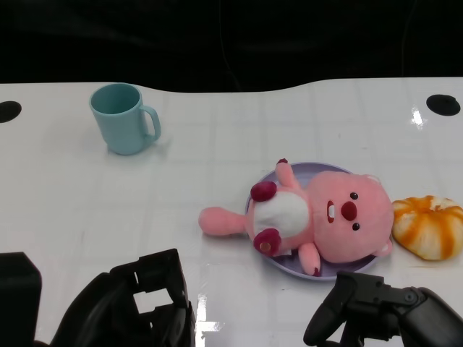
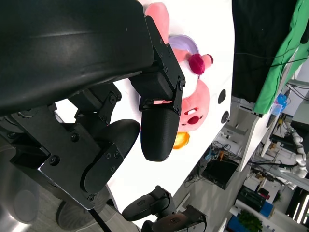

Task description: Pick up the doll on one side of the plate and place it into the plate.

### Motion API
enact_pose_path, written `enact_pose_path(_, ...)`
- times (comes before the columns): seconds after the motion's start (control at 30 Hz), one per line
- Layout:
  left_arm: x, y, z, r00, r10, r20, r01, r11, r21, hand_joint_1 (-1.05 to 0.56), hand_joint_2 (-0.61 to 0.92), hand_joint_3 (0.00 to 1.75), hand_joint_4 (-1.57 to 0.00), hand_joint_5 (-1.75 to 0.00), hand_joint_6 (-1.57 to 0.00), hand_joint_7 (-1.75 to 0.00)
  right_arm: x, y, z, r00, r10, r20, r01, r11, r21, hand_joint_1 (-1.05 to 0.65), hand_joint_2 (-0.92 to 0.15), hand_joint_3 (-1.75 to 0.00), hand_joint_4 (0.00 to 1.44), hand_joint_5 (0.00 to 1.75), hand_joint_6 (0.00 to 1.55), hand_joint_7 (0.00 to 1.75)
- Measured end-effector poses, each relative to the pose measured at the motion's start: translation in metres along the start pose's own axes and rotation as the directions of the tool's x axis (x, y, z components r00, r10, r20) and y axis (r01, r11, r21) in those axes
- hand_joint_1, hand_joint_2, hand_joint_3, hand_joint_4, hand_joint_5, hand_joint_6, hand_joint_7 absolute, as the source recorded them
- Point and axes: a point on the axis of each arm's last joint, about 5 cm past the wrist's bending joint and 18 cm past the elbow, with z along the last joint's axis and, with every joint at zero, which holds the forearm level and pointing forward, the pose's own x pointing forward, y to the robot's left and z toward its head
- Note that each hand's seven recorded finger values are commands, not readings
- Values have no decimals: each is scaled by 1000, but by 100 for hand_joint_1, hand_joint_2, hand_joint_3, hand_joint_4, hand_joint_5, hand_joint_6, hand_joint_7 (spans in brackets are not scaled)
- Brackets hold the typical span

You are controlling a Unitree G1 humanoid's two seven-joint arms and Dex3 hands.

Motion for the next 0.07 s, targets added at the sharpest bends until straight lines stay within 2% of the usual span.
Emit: enact_pose_path(0.07,0,1,0,1000,-11,2,11,1000,2,-10,31,158,-94,-175,-82,-161,0,0,-1,1000,0,1,0,1000,-1,-22,-92,-32,69,156,61,127)
